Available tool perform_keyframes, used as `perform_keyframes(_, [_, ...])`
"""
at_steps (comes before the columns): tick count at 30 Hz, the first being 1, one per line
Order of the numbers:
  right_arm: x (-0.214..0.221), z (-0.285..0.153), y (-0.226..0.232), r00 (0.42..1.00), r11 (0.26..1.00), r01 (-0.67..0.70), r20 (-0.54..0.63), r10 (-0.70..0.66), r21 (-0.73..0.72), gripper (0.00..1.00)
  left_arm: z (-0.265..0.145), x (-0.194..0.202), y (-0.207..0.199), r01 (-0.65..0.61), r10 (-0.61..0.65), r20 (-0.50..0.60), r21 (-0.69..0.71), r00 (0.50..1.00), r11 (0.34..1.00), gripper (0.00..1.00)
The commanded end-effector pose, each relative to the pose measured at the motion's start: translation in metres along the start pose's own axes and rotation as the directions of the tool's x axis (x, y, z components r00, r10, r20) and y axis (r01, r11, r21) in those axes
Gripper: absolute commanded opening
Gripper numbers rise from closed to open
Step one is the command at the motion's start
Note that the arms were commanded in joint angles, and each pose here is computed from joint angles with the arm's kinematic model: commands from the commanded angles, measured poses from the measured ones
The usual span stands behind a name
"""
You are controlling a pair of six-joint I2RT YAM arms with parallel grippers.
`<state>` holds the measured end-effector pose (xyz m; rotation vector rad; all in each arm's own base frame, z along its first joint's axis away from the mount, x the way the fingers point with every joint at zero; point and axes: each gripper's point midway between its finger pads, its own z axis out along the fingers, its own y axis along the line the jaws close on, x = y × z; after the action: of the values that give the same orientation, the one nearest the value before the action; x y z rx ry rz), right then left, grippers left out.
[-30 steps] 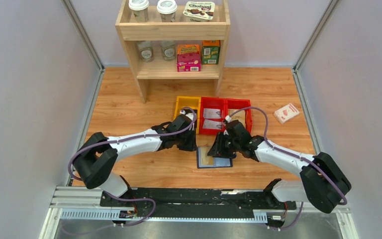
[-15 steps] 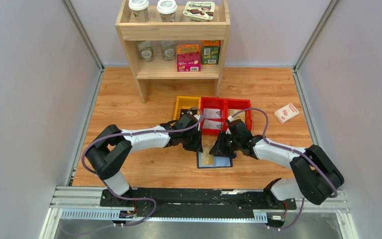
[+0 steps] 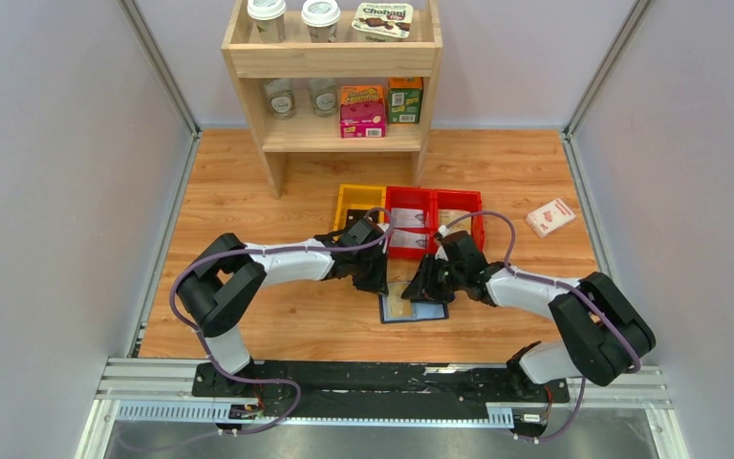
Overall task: Take the credit cards out of the card holder
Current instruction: Remove the credit card from the card holder.
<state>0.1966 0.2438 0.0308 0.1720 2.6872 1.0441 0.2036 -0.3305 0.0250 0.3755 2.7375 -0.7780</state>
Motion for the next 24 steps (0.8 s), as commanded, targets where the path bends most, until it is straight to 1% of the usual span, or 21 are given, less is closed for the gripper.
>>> perform_keyframes(1, [-0.006,-0.002,0.024,0.999,0.987,0.052,0.024,-0.049,-0.152,0.32,0.004,0.012,0.008,-0.005,0.004,-0.050,-0.033,0.999,0.999,0.08])
perform_keyframes(5, [-0.009,-0.012,0.041,0.996,0.964,0.079,0.062,-0.065,-0.253,0.29,0.005,0.015,0.011,-0.006,0.004,-0.059,-0.044,0.998,0.999,0.06])
perform_keyframes(11, [-0.012,-0.020,0.055,0.992,0.938,0.107,0.096,-0.079,-0.329,0.23,0.006,0.016,0.012,-0.005,0.003,-0.064,-0.044,0.998,0.999,0.04])
perform_keyframes(17, [-0.013,-0.017,0.054,0.994,0.932,0.091,0.089,-0.063,-0.350,0.14,0.007,0.016,0.012,-0.004,0.001,-0.063,-0.042,0.998,0.999,0.03])
perform_keyframes(24, [-0.017,-0.010,0.058,0.996,0.927,0.075,0.075,-0.051,-0.367,0.13,0.007,0.017,0.008,-0.017,0.015,-0.065,-0.033,0.998,0.999,0.02])
